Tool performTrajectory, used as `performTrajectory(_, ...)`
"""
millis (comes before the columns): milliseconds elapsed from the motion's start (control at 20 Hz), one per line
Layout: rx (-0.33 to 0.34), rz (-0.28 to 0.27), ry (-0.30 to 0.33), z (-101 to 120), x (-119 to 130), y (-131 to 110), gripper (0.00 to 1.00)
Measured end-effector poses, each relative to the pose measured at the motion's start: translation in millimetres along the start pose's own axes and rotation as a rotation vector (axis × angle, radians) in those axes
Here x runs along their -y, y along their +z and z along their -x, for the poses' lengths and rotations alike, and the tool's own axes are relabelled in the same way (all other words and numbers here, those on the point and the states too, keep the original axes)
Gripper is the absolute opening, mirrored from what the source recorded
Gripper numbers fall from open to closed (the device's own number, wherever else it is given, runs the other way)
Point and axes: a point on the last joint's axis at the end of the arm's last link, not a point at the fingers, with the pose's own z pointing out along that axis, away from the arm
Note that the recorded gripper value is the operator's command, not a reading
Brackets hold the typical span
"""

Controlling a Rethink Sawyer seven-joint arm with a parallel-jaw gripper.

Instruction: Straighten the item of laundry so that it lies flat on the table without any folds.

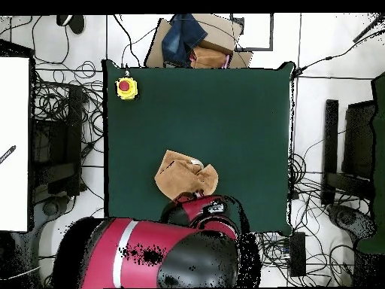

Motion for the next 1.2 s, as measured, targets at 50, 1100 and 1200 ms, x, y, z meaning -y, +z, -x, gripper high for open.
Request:
performTrajectory(50,-0.002,-0.001,0.001,1.8,0.5,-1.9,1.00)
performTrajectory(1100,-0.063,0.002,0.039,48.1,23.4,-51.6,1.00)
performTrajectory(1200,-0.039,0.002,0.034,49.5,20.5,-42.0,1.00)
